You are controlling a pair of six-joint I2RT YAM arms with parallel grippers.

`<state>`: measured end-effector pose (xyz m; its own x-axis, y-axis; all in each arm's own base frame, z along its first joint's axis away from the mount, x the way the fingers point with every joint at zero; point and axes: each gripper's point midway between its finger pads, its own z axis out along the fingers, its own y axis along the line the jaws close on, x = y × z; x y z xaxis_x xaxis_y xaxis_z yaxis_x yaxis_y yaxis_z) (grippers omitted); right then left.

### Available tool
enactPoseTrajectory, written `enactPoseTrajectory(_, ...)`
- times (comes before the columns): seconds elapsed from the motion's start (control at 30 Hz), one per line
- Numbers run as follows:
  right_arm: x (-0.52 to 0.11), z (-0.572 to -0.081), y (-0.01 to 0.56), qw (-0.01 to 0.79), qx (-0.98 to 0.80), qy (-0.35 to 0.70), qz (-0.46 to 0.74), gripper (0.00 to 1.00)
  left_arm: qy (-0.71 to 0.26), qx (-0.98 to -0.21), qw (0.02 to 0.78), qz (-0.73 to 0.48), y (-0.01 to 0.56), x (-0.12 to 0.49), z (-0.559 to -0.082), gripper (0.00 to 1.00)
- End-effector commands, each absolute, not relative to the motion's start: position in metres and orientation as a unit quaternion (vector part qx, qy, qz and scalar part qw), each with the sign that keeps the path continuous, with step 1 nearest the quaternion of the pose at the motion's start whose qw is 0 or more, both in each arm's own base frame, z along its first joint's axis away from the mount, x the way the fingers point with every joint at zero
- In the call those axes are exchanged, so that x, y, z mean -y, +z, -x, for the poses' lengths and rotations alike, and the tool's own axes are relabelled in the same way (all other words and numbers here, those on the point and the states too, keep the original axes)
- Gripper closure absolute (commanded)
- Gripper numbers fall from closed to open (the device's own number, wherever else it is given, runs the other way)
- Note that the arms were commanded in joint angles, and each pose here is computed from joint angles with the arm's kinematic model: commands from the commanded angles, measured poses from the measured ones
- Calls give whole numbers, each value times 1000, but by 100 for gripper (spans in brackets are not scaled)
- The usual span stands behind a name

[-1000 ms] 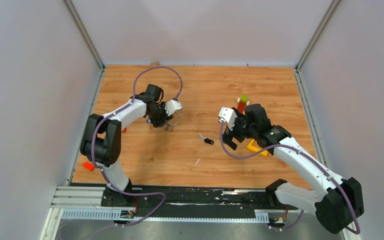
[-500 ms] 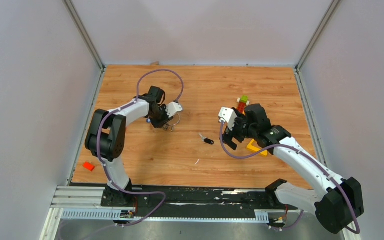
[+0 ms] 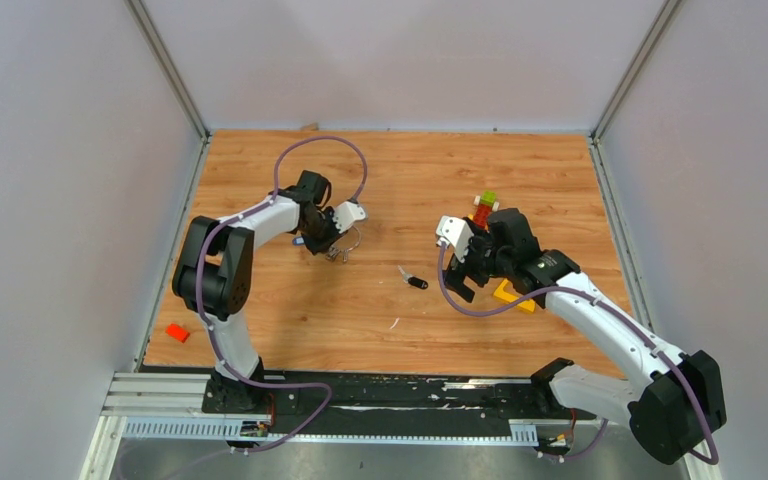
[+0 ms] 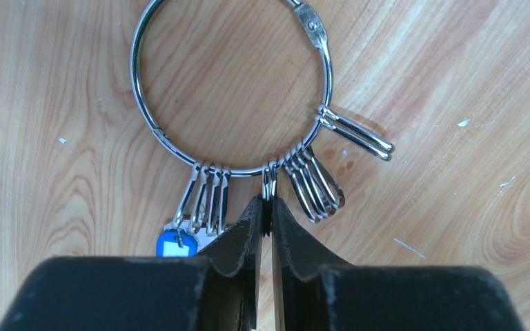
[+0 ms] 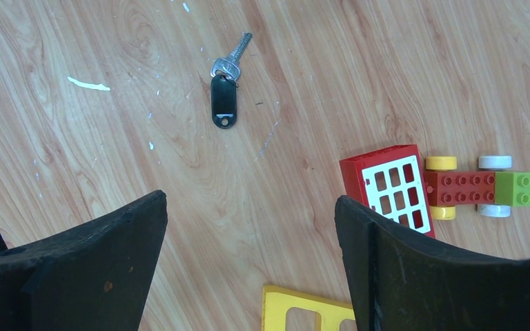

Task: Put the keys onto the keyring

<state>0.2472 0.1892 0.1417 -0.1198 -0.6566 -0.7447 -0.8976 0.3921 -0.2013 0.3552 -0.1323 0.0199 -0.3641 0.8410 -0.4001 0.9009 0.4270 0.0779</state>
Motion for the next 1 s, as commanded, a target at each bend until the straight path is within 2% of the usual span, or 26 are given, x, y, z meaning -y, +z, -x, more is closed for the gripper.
enactPoseTrajectory(0.0,-195,-248,151,409,-719,158,540,9,-99,-820,209,-524,33,144,-358,88)
enactPoseTrajectory(0.1,-196,-248,151,409,-718,158,541,9,-97,-819,216,-522,40,144,-358,95)
enactPoseTrajectory(0.23,-195,-248,152,409,-718,159,540,9,-96,-816,230,-521,55,145,-358,97)
enactPoseTrajectory(0.47,-196,-248,154,412,-717,159,540,9,-117,-809,236,-526,70,151,-353,94)
enactPoseTrajectory(0.73,-196,-248,154,412,-716,158,541,9,-140,-832,212,-493,47,161,-350,93)
enactPoseTrajectory(0.83,-196,-248,153,411,-716,158,541,9,-128,-835,203,-495,37,162,-346,87)
enactPoseTrajectory(0.97,-196,-248,153,411,-717,158,541,9,-119,-838,198,-494,34,160,-341,71)
